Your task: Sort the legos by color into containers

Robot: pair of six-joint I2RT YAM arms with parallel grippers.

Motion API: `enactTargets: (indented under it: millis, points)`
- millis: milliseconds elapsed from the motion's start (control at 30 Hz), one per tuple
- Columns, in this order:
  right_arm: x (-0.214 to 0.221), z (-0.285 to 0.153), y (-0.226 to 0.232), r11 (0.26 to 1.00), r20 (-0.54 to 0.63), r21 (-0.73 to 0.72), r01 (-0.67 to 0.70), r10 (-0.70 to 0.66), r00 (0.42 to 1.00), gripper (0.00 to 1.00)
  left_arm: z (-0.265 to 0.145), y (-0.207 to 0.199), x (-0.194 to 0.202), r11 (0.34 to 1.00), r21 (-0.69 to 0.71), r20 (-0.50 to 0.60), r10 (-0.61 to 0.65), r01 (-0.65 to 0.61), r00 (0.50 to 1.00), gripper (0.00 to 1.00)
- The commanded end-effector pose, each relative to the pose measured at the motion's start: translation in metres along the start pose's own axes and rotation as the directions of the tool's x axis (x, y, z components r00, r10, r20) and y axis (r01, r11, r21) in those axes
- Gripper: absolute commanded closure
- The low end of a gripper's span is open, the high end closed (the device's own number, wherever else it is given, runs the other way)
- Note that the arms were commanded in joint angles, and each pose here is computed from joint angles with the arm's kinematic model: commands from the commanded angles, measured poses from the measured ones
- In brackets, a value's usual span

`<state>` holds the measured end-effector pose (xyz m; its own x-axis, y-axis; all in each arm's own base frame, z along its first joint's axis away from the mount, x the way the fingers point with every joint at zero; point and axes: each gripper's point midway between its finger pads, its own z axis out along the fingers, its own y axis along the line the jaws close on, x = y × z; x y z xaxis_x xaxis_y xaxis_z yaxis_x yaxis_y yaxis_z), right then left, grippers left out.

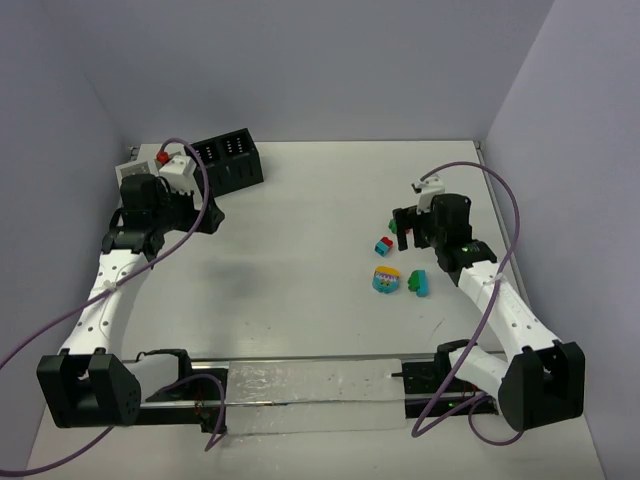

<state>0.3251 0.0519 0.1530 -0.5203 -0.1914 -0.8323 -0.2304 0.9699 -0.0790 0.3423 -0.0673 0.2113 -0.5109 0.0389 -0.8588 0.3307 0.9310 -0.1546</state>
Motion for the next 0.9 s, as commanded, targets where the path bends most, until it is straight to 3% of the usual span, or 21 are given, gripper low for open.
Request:
enactTargets:
  millis: [0, 267, 433, 467, 700, 767, 867]
  points:
    - [-0.006, -0.004, 0.002, 0.999, 0.018, -0.028, 0.044, -0.043, 0.999, 0.0, -0.006, -0.008, -0.01, 0.998, 0.046, 0.034, 0.052, -0.053, 0.998, 0.01]
    - [-0.009, -0.006, 0.007, 0.967, -0.033, -0.141, 0.212, -0.218, 0.975, 0.0, -0.006, -0.019, -0.007, 0.988, 0.125, 0.016, 0.084, -0.086, 0.996, 0.01]
    - [-0.018, -0.001, -0.019, 0.932, -0.092, -0.195, 0.307, -0.329, 0.94, 0.0, -0.003, -0.023, -0.006, 0.984, 0.149, 0.003, 0.102, -0.101, 0.995, 0.01]
    - [-0.018, 0.001, -0.042, 0.922, -0.123, -0.196, 0.335, -0.362, 0.924, 0.0, -0.002, -0.024, -0.006, 0.983, 0.154, -0.003, 0.106, -0.104, 0.994, 0.01]
    - [0.001, 0.017, -0.083, 0.823, -0.259, -0.419, 0.384, -0.514, 0.818, 0.0, 0.006, -0.027, -0.004, 0.981, 0.166, -0.024, 0.107, -0.102, 0.994, 0.01]
    - [0.007, 0.026, -0.098, 0.8, -0.256, -0.465, 0.379, -0.531, 0.808, 0.0, 0.01, -0.031, -0.001, 0.978, 0.18, -0.039, 0.112, -0.104, 0.993, 0.01]
    - [0.006, 0.027, -0.11, 0.773, -0.181, -0.527, 0.353, -0.508, 0.842, 0.0, 0.015, -0.033, 0.001, 0.977, 0.184, -0.052, 0.122, -0.111, 0.991, 0.01]
